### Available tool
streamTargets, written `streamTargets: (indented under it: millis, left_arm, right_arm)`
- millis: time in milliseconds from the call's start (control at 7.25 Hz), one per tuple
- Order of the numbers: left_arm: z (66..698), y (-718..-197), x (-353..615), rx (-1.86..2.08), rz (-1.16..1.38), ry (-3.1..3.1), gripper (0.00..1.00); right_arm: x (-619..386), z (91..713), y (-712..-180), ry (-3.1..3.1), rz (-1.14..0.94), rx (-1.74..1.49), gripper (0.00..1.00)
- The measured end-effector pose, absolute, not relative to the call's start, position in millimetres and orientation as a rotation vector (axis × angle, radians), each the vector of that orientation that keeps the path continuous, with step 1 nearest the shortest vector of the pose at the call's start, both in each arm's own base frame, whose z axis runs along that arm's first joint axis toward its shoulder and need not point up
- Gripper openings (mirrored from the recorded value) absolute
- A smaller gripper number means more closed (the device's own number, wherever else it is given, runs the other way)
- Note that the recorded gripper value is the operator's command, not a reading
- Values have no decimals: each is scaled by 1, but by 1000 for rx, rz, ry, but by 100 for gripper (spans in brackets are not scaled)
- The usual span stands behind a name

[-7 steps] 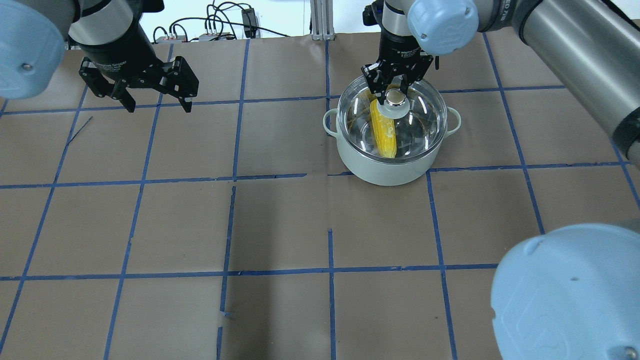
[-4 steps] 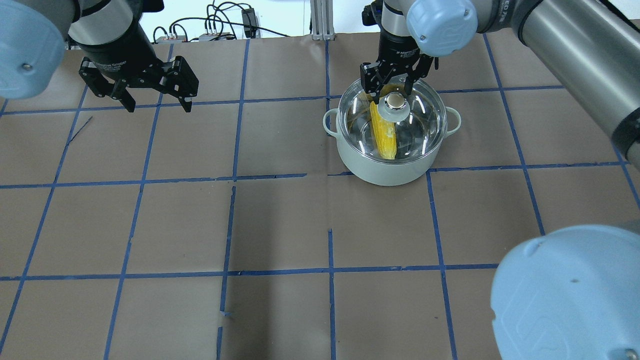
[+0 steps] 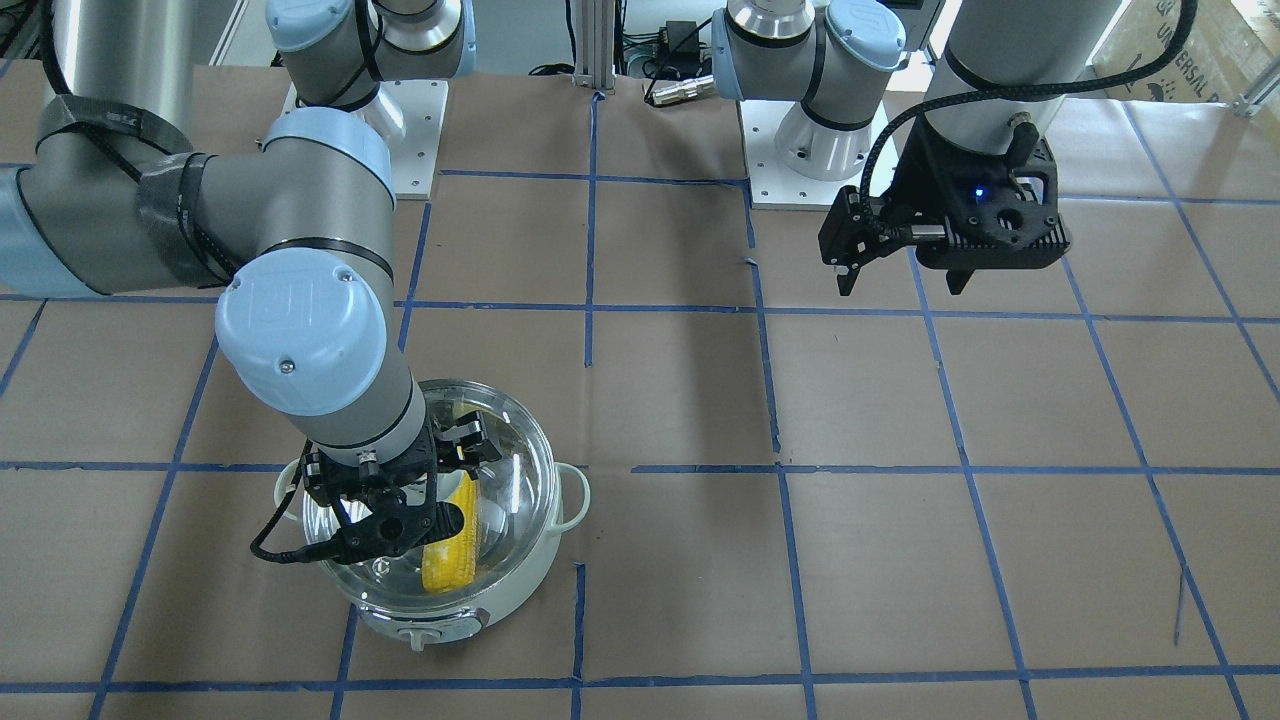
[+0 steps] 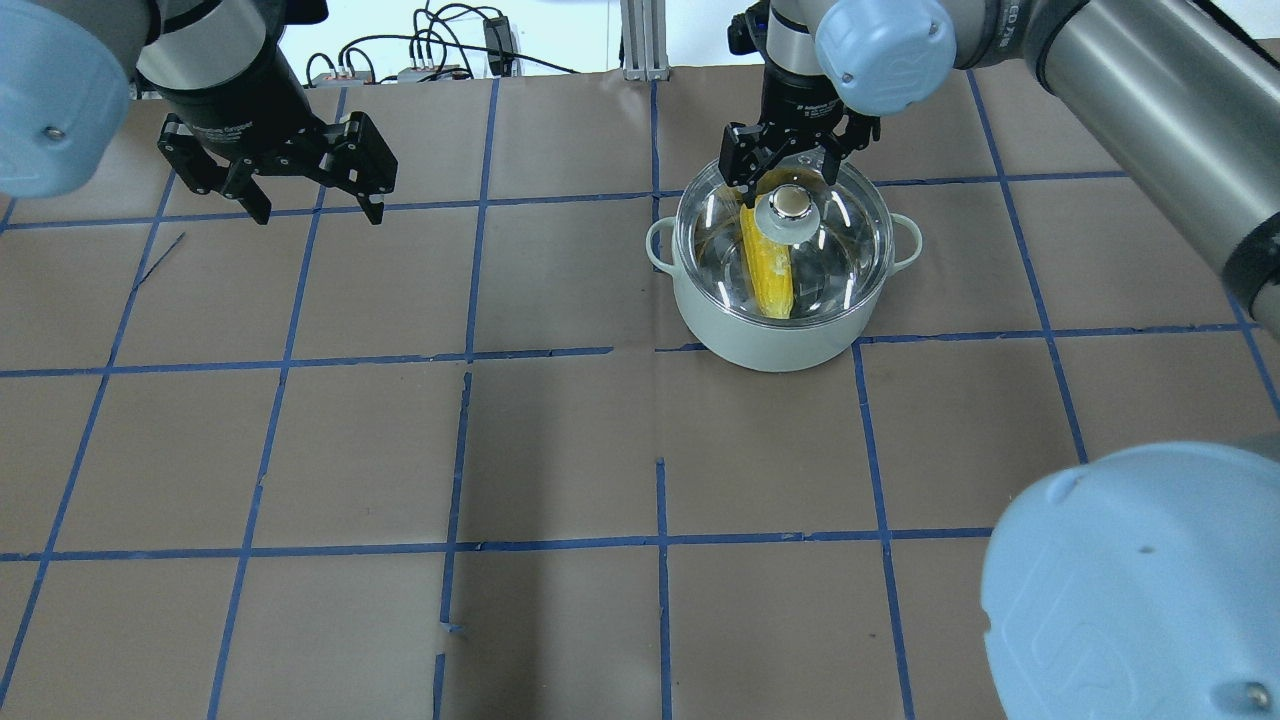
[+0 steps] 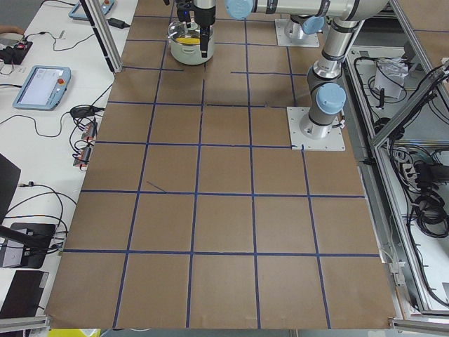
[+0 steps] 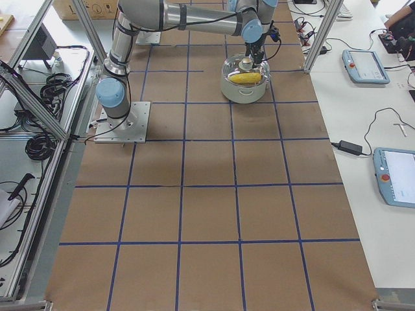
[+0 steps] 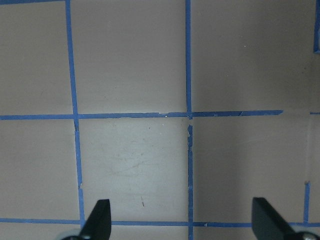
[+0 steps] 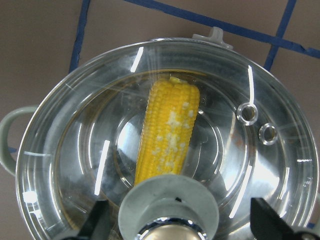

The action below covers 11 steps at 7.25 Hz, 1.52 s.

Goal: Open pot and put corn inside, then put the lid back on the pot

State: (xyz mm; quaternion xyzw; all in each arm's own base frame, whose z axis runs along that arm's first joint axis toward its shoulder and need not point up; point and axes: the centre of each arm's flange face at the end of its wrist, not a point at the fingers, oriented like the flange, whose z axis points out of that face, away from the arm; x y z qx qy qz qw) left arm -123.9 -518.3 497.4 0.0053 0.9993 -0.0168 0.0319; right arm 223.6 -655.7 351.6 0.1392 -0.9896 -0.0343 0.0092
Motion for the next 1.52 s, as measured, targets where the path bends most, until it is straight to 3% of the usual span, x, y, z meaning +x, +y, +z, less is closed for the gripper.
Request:
streamTargets:
  millis: [828,1103,1517]
  left_arm:
    - [497,-518,-124,17,-52,3077,100]
    - [497,-518,-124,16,-52,3077,100]
    - [497,-518,-124,16,-49,3077,100]
  right_arm:
    - [221,367,-658,-3045,-63,387,100]
    - [232,429,-641,-3053,34,381,99]
    - [214,525,-565,-3065,159,365,100]
